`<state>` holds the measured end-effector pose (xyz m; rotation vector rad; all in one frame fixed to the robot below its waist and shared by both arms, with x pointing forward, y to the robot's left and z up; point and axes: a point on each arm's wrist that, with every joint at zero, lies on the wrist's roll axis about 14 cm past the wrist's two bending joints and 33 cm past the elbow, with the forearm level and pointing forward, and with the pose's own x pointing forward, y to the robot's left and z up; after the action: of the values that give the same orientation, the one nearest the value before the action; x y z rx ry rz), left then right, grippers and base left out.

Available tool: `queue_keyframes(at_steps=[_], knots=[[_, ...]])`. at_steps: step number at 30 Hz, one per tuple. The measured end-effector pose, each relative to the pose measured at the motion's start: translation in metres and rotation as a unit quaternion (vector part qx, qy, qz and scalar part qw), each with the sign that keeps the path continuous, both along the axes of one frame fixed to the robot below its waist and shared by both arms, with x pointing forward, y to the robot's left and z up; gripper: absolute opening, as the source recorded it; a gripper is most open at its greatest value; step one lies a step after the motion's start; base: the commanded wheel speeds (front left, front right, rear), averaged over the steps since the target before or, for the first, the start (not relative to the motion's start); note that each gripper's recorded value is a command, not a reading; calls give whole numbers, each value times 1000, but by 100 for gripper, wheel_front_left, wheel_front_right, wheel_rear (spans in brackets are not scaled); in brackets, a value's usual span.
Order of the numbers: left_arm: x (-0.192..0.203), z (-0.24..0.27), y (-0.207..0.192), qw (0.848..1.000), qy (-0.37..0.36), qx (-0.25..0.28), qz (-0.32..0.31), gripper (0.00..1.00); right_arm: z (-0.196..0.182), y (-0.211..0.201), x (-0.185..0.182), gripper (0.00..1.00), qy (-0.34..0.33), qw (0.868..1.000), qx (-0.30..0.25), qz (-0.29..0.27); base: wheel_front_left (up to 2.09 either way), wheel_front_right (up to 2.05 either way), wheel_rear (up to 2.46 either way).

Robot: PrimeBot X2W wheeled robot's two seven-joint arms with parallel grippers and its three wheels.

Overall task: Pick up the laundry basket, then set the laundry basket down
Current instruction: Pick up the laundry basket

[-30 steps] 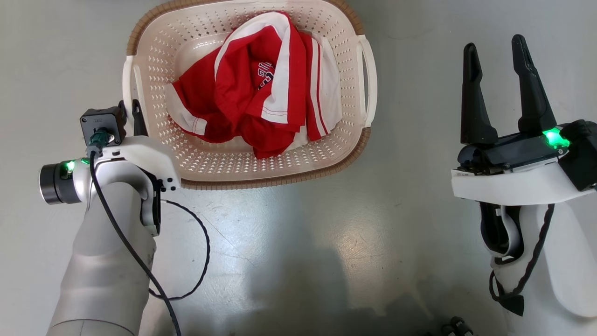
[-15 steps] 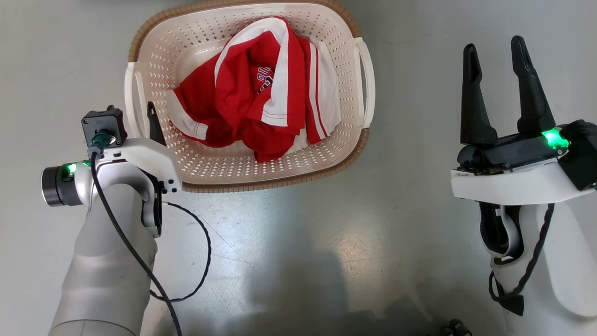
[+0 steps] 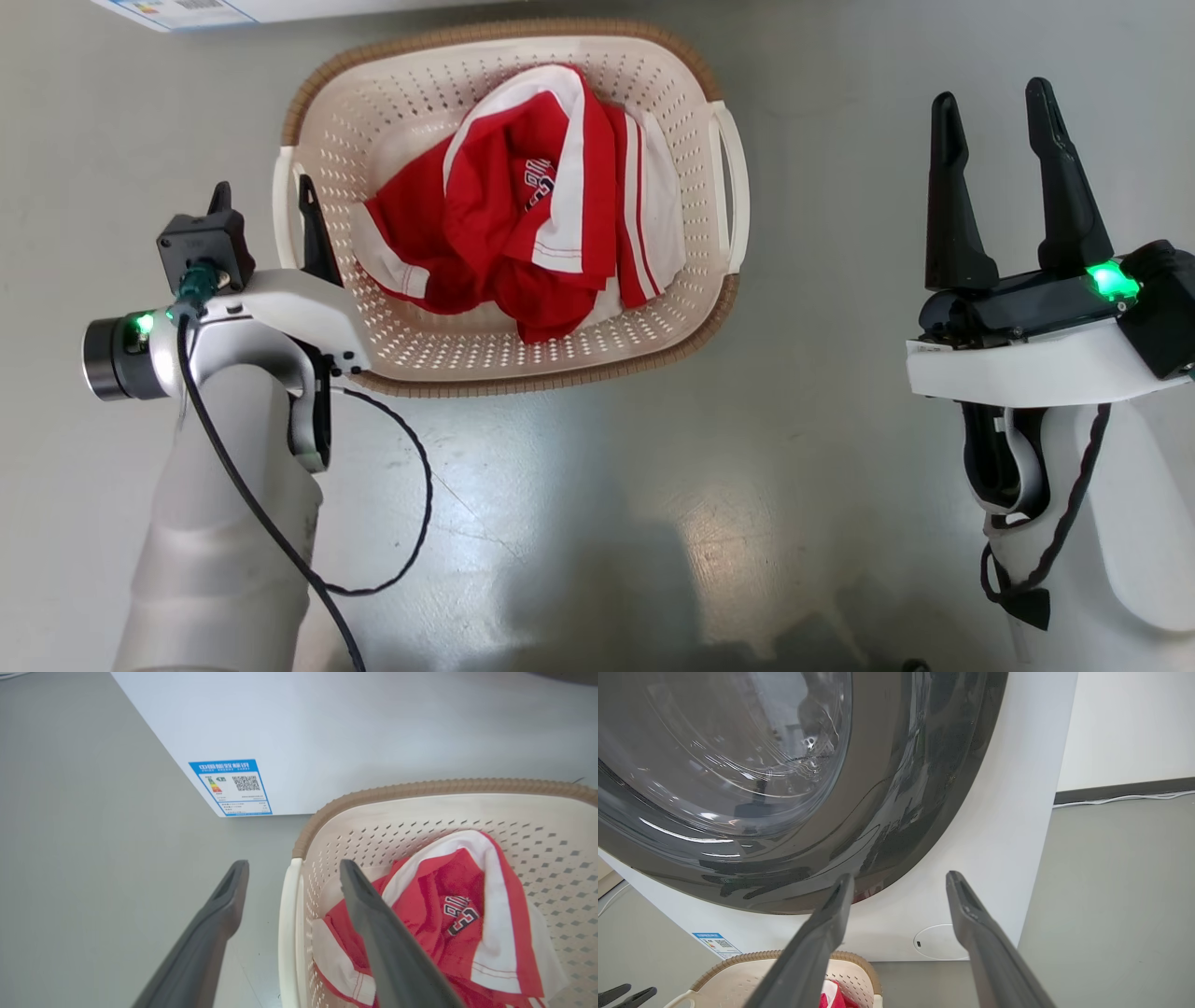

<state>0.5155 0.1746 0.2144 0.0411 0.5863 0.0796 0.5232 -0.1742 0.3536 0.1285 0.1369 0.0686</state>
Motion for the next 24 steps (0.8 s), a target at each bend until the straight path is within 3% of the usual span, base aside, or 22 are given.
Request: queue_keyframes(at_steps=[13, 24], knots=[[-2, 87, -9, 993, -115, -27, -2, 100, 43, -3, -2, 100, -36, 999, 1, -7, 0, 0, 0], [-48, 158, -12, 984, -174, -27, -12, 100, 71, -2, -49, 100, -30, 1000, -4, -6, 0, 0, 0]])
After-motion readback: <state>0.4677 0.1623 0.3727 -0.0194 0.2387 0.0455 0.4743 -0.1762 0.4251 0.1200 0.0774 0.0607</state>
